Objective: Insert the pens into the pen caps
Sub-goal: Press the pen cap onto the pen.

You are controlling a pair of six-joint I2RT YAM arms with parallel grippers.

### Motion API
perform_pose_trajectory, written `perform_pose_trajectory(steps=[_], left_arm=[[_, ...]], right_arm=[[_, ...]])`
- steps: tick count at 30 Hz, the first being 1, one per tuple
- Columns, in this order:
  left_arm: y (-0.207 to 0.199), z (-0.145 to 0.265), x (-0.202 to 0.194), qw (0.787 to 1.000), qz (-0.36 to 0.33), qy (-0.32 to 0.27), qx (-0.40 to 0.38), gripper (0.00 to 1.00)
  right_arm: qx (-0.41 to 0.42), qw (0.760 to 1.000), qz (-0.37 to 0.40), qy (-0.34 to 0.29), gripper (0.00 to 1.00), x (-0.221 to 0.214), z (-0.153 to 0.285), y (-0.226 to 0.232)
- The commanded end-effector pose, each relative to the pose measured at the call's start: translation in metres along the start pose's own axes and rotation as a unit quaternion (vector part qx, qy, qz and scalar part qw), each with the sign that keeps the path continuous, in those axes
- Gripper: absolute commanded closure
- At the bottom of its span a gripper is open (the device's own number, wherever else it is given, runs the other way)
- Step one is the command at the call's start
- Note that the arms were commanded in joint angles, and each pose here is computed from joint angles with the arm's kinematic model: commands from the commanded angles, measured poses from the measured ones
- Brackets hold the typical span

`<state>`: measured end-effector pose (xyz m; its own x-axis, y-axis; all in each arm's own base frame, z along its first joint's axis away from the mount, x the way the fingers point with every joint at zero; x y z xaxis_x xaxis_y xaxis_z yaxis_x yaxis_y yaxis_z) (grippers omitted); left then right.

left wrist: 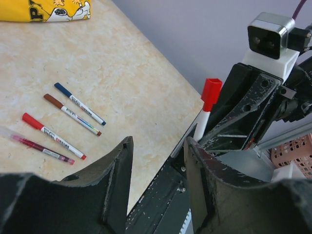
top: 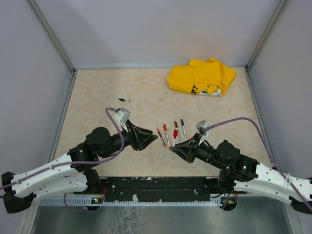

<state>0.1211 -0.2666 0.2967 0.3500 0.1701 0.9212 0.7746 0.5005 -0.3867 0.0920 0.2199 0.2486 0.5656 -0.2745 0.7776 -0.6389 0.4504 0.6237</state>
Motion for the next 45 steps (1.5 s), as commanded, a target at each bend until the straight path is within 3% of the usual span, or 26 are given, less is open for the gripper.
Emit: perform_pose_trajectory(steps=[1, 6, 12, 20, 28, 34, 39, 45], left_arm=[[-0.002, 0.001, 0.004, 1.000, -0.008, -0.014, -0.006, 0.49], [0.000, 0.004, 0.001, 1.000, -0.013, -0.018, -0.006, 0.48], [0.004, 0.008, -0.001, 1.000, -0.020, -0.021, -0.002, 0.47], [0.000, 0.014, 0.007, 0.999, -0.017, -0.037, -0.012, 0.46], [-0.009, 0.020, 0.025, 0.995, 0.002, -0.088, -0.036, 0.28], [-0.015, 0.005, 0.014, 0.997, 0.004, -0.062, -0.054, 0.23], [-0.019, -0.005, 0.004, 0.997, 0.007, -0.043, -0.070, 0.24], [-0.025, -0.009, 0.003, 0.995, 0.009, -0.042, -0.090, 0.44]], right_arm=[[0.132, 0.989, 0.012, -0.065, 1.00, 0.022, 0.012, 0.037], [0.168, 0.983, 0.039, -0.060, 1.00, 0.015, 0.018, 0.042], [0.178, 0.981, 0.073, -0.012, 1.00, 0.000, 0.014, 0.042], [0.136, 0.986, 0.084, 0.037, 1.00, -0.012, -0.005, 0.034], [0.109, 0.992, 0.051, 0.048, 1.00, -0.009, -0.024, 0.037], [0.129, 0.990, 0.045, 0.037, 1.00, 0.000, -0.031, 0.051], [0.140, 0.989, 0.045, 0.029, 1.00, 0.007, -0.033, 0.058], [0.146, 0.987, 0.050, 0.034, 1.00, 0.008, -0.034, 0.061]])
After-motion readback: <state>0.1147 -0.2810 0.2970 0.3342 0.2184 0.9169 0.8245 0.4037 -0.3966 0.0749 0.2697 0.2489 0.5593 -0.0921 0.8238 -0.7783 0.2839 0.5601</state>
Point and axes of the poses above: each gripper's point midway between its finger pads, its own z axis back along the fingers, its own y axis along the line the jaws close on, x = y × z, the point moved 3 cm from there along z, back along the fingers, and after that the axes turned 10 degrees about -z, right-handed, at the moved point
